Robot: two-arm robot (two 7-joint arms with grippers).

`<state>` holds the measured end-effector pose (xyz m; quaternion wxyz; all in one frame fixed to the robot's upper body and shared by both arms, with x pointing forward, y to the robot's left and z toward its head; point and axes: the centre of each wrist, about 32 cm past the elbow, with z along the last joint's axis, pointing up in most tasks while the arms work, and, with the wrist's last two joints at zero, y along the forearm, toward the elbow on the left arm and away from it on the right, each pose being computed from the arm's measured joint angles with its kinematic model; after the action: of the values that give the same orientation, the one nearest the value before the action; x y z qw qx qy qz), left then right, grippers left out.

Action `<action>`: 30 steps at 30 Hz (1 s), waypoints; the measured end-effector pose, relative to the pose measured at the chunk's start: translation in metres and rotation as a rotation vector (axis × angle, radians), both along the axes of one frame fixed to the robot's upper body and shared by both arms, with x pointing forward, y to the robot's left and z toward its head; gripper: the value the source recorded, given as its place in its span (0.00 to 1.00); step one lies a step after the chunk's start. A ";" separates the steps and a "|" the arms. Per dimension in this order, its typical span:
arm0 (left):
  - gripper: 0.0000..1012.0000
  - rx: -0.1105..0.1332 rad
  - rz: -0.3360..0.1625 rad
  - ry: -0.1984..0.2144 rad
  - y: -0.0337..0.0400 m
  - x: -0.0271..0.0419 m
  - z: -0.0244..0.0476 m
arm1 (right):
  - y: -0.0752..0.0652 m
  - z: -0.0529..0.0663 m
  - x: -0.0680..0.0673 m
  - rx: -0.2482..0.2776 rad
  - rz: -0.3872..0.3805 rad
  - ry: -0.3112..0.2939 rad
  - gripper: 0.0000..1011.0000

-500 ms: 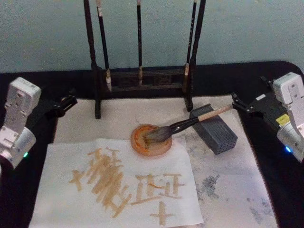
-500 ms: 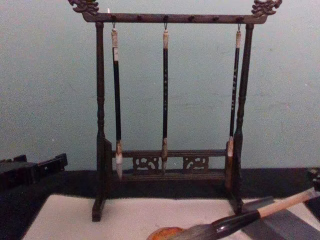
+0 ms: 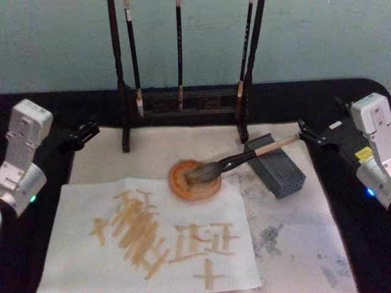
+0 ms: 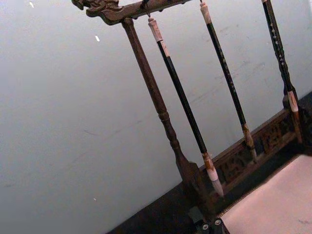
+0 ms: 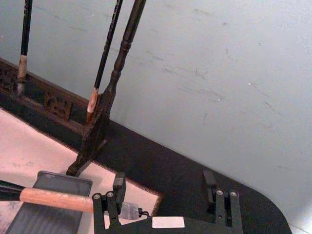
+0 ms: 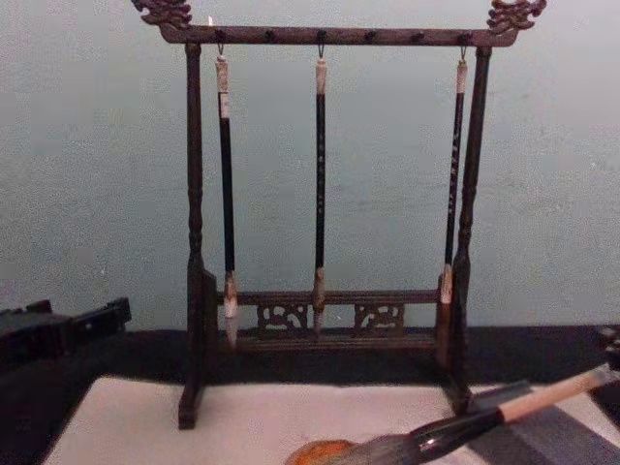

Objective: Pick up the brush from the inkstone, write on the paper, then place the brush back to its original position.

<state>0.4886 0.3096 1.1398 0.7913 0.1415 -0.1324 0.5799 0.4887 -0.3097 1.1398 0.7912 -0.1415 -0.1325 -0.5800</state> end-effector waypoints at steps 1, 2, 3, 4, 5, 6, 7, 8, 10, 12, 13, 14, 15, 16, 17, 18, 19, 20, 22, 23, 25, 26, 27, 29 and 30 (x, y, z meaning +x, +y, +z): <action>0.99 0.000 0.000 0.000 0.0000 0.0000 0.0000 | 0.000 0.000 0.000 0.000 0.000 0.000 0.99; 0.99 0.000 0.000 0.000 0.0000 0.0000 0.0000 | 0.000 0.000 0.000 0.000 0.000 0.000 0.99; 0.99 0.000 0.000 0.000 0.0000 0.0000 0.0000 | 0.000 0.000 0.000 0.000 0.000 0.000 0.99; 0.99 0.000 0.000 0.000 0.0000 0.0000 0.0000 | 0.000 0.000 0.000 0.000 0.000 0.000 0.99; 0.99 0.000 0.000 0.000 0.0000 0.0000 0.0001 | 0.000 0.000 0.000 0.000 0.000 0.000 0.99; 0.99 0.000 0.000 0.000 0.0000 0.0000 0.0001 | 0.000 0.000 0.000 0.000 0.000 0.000 0.99; 0.99 0.000 0.000 0.000 0.0000 0.0000 0.0000 | 0.000 0.000 0.000 0.000 0.000 0.000 0.99; 0.99 0.000 0.000 0.000 0.0000 0.0000 0.0000 | 0.000 0.000 0.000 0.000 0.000 0.000 0.99; 0.99 0.000 0.000 0.000 0.0000 0.0000 0.0000 | 0.000 0.000 0.000 0.000 0.000 0.000 0.99; 0.99 0.000 0.000 0.000 0.0000 0.0000 0.0000 | 0.000 0.000 0.000 0.000 0.000 0.000 0.99; 0.99 0.000 0.000 0.000 0.0000 0.0000 0.0000 | 0.000 0.000 0.000 0.000 0.000 0.000 0.99; 0.99 0.000 0.000 0.000 0.0000 0.0000 0.0000 | 0.000 0.000 0.000 0.000 0.000 0.000 0.99; 0.99 0.000 0.000 0.000 0.0000 0.0000 0.0000 | 0.000 0.000 0.000 0.000 0.000 0.000 0.99; 0.99 0.000 0.000 0.000 0.0000 0.0000 0.0000 | 0.000 0.000 0.000 0.000 0.000 0.000 0.99; 0.99 0.000 0.000 0.000 0.0000 0.0000 0.0000 | 0.000 0.000 0.000 0.000 0.000 0.000 0.99; 0.99 0.000 0.000 0.000 0.0000 0.0000 0.0000 | 0.000 0.000 0.000 0.000 0.000 0.000 0.99; 0.99 0.000 0.000 0.000 0.0000 0.0000 0.0000 | 0.000 0.000 0.000 0.000 0.000 0.000 0.99; 0.99 0.000 0.000 0.000 0.0000 0.0000 0.0000 | 0.000 0.000 0.000 0.000 0.000 0.000 0.99; 0.99 0.000 0.000 0.000 0.0000 0.0000 0.0000 | 0.000 0.000 0.000 0.000 0.000 0.000 0.99; 0.99 0.000 0.000 0.000 0.0000 0.0000 0.0000 | 0.000 0.000 0.000 0.000 0.000 0.000 0.99; 0.99 0.000 0.000 0.000 0.0000 0.0000 0.0000 | 0.000 0.000 0.000 0.000 0.000 0.000 0.99; 0.99 0.000 0.000 0.000 0.0000 0.0000 0.0000 | 0.000 0.000 0.000 0.000 0.000 0.000 0.99; 0.99 0.000 0.000 0.000 0.0000 0.0000 0.0000 | 0.000 0.000 0.000 0.000 0.000 0.000 0.99; 0.99 0.000 0.000 0.000 0.0000 0.0000 0.0000 | 0.000 0.000 0.000 0.000 0.000 0.000 0.99; 0.99 0.000 0.000 0.000 0.0000 0.0000 0.0000 | 0.000 0.000 0.000 0.001 0.000 0.000 0.99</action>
<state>0.4886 0.3097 1.1398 0.7913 0.1415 -0.1324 0.5799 0.4886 -0.3097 1.1398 0.7913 -0.1413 -0.1321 -0.5800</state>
